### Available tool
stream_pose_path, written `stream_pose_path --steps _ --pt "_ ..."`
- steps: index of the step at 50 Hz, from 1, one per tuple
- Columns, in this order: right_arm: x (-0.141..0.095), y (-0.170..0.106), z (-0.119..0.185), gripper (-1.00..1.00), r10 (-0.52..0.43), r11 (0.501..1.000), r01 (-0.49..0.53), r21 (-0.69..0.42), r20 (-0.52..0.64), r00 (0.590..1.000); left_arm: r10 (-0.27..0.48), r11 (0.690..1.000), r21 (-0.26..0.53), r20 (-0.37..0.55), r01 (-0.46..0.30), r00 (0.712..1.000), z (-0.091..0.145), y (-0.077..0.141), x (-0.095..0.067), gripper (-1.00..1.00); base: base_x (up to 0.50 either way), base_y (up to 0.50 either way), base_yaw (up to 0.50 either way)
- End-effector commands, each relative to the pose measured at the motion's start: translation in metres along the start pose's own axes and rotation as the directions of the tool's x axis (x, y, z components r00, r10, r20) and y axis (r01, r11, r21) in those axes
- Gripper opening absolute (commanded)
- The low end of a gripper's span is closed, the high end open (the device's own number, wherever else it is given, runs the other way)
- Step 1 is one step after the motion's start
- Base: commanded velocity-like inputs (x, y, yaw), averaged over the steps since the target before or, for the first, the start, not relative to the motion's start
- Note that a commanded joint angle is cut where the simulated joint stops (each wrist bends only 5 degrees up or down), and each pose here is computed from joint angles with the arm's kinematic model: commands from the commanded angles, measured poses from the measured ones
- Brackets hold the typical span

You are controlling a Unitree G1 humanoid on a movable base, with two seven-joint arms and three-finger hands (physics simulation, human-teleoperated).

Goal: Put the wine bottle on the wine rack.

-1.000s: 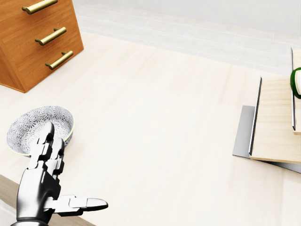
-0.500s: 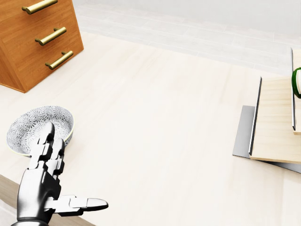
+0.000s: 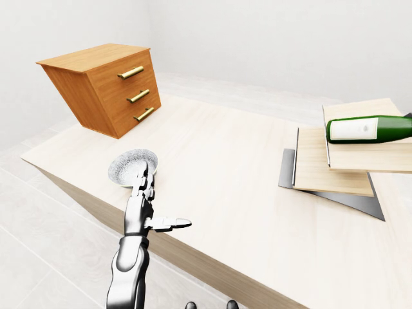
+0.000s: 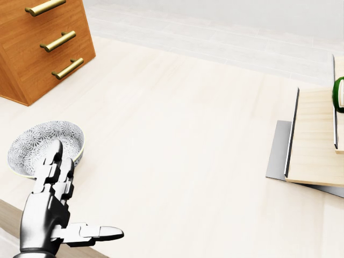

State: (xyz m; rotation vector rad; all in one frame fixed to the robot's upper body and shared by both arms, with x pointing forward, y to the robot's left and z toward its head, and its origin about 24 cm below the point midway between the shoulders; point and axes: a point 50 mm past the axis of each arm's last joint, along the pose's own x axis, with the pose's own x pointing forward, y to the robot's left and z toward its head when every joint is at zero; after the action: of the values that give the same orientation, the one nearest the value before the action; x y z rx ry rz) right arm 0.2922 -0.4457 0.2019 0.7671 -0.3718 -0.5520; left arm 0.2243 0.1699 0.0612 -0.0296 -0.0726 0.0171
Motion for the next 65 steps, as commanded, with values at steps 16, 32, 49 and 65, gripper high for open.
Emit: stream_pose_path --steps 16,32,49,65 --pt "-0.036 -0.081 -0.047 -0.46 -0.223 0.965 0.190 -0.180 -0.183 0.958 -0.002 1.000 0.002 0.000 0.002 1.000 0.002 -0.001 0.000 1.00 0.00 0.00 0.00" --pt "-0.036 -0.082 -0.044 -0.11 -0.232 0.961 0.198 -0.191 -0.176 0.957 -0.003 1.000 0.000 -0.001 0.003 1.000 0.003 -0.001 -0.001 1.00 0.00 0.00 0.00" --pt "-0.032 -0.078 -0.034 0.47 -0.233 0.957 0.200 -0.209 -0.148 0.961 -0.004 1.000 -0.002 -0.006 0.004 1.000 0.000 -0.002 0.000 1.00 0.00 0.00 0.00" --pt "-0.029 -0.074 -0.022 0.76 -0.230 0.954 0.200 -0.224 -0.116 0.966 -0.007 1.000 -0.006 -0.011 0.007 1.000 -0.005 -0.002 0.002 1.00 0.00 0.00 0.00"
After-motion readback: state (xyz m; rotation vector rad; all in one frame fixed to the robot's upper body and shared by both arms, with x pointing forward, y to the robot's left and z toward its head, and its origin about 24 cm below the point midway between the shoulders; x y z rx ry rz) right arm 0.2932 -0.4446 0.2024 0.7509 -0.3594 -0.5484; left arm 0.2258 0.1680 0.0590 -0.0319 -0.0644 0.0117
